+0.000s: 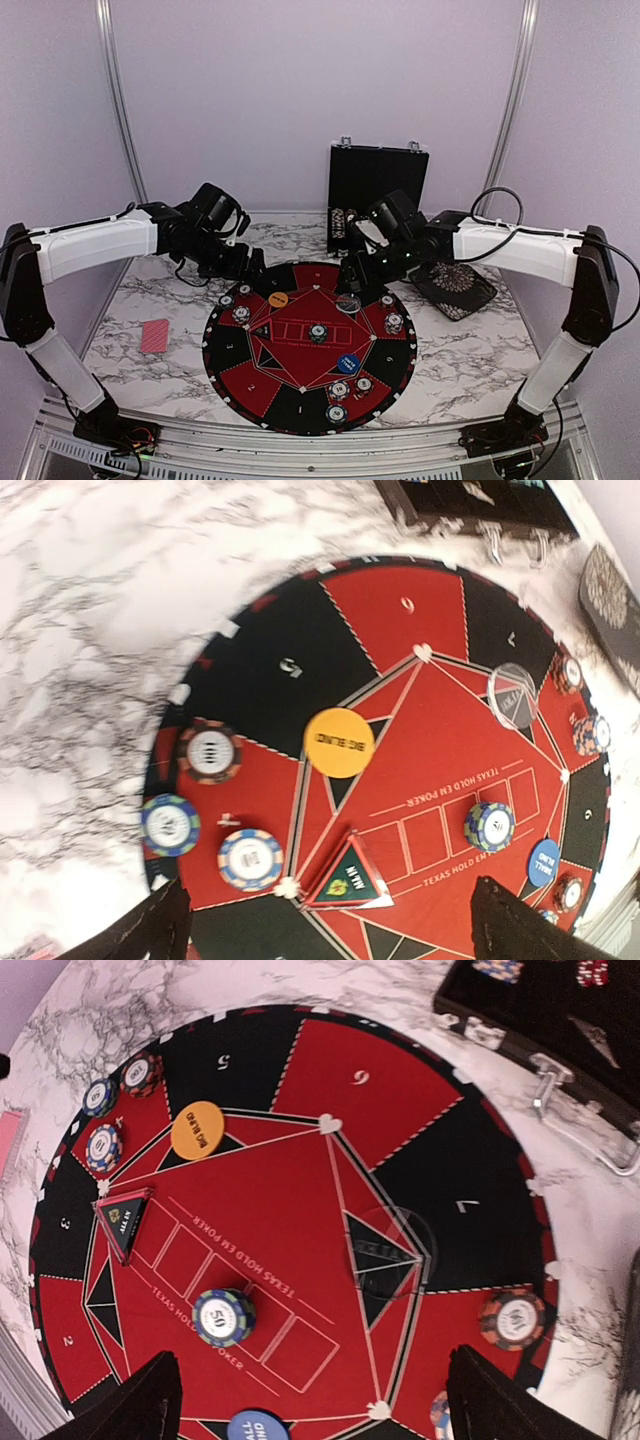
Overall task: Distribute texas hold em gaming equipment
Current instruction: Pick up the pile of poker chips from the poker table mat, then place the poker chips pile in the dealer area, then pick up the face-down deck piles from the center of the board.
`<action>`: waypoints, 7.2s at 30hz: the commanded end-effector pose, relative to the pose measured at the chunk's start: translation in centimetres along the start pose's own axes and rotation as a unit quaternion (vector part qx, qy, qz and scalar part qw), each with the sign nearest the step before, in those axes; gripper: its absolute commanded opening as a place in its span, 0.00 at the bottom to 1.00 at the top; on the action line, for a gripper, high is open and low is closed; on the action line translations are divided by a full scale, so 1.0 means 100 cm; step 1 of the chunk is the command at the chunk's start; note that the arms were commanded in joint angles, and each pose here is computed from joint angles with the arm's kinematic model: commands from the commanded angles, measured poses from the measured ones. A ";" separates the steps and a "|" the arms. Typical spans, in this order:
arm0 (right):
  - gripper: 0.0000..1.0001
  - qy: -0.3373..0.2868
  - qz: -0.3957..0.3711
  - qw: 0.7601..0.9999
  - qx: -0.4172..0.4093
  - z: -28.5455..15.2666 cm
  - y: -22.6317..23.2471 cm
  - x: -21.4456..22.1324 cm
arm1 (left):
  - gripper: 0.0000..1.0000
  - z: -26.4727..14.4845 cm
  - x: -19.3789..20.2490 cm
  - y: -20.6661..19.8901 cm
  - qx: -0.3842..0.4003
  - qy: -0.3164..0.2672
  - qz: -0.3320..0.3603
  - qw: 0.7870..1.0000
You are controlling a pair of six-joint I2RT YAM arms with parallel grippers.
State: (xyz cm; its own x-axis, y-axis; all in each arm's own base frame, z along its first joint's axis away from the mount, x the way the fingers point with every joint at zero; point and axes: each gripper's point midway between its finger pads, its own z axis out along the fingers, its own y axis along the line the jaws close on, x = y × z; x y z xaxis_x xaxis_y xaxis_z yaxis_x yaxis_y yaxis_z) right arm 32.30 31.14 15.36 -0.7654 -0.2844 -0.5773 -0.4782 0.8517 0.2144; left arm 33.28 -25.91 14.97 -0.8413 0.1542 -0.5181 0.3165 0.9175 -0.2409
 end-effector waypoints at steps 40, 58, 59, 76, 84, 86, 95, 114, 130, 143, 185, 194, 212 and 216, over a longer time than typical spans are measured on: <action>0.53 0.186 -0.059 0.977 0.088 0.115 0.069 0.087 | 0.99 -0.040 -0.003 0.047 0.054 -0.075 -0.044 0.995; 0.15 0.185 -0.051 0.974 0.120 0.109 0.055 0.090 | 0.99 -0.034 0.001 0.048 0.054 -0.065 -0.045 0.995; 0.13 0.183 -0.050 0.974 0.121 0.108 0.054 0.088 | 0.99 -0.034 0.001 0.048 0.053 -0.064 -0.045 0.995; 0.08 0.156 -0.027 0.978 0.138 0.087 0.029 0.073 | 0.99 -0.030 0.003 0.049 0.051 -0.058 -0.046 0.996; 0.08 0.150 -0.008 0.977 0.153 0.078 -0.002 0.072 | 0.99 -0.026 0.006 0.049 0.052 -0.052 -0.046 0.996; 0.08 0.148 -0.005 0.977 0.157 0.076 -0.009 0.072 | 0.99 -0.025 0.006 0.050 0.051 -0.051 -0.046 0.996; 0.08 0.141 0.000 0.976 0.166 0.073 -0.035 0.069 | 0.99 -0.021 0.008 0.050 0.051 -0.045 -0.047 0.997; 0.09 0.140 0.012 0.973 0.186 0.069 -0.069 0.068 | 0.99 -0.013 0.012 0.052 0.048 -0.034 -0.051 0.997; 0.15 0.139 0.011 0.972 0.189 0.068 -0.075 0.065 | 0.99 -0.011 0.013 0.052 0.049 -0.031 -0.052 0.997; 0.26 0.133 0.007 0.972 0.192 0.065 -0.075 0.058 | 0.99 -0.011 0.013 0.051 0.052 -0.029 -0.054 0.997; 0.44 0.138 -0.001 0.971 0.193 0.065 -0.076 0.054 | 0.99 -0.007 0.017 0.050 0.055 -0.021 -0.055 0.997; 0.46 0.138 -0.002 0.972 0.192 0.065 -0.075 0.053 | 0.99 -0.007 0.016 0.050 0.055 -0.021 -0.055 0.997; 0.48 0.117 -0.003 0.973 0.200 0.046 -0.072 0.031 | 0.99 -0.006 0.018 0.049 0.058 -0.018 -0.055 0.997; 0.48 0.106 -0.006 0.974 0.200 0.037 -0.070 0.020 | 0.99 -0.006 0.017 0.050 0.056 -0.019 -0.056 0.997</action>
State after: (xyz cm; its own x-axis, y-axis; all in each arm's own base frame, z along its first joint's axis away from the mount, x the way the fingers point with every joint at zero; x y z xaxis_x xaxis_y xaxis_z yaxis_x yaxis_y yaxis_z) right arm 34.29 26.10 5.57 -0.8808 -0.3574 -0.3107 -0.3274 0.9336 -0.1456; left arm 33.09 -20.84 13.95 -0.8538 0.0320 -0.5196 0.2681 0.8825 -0.3863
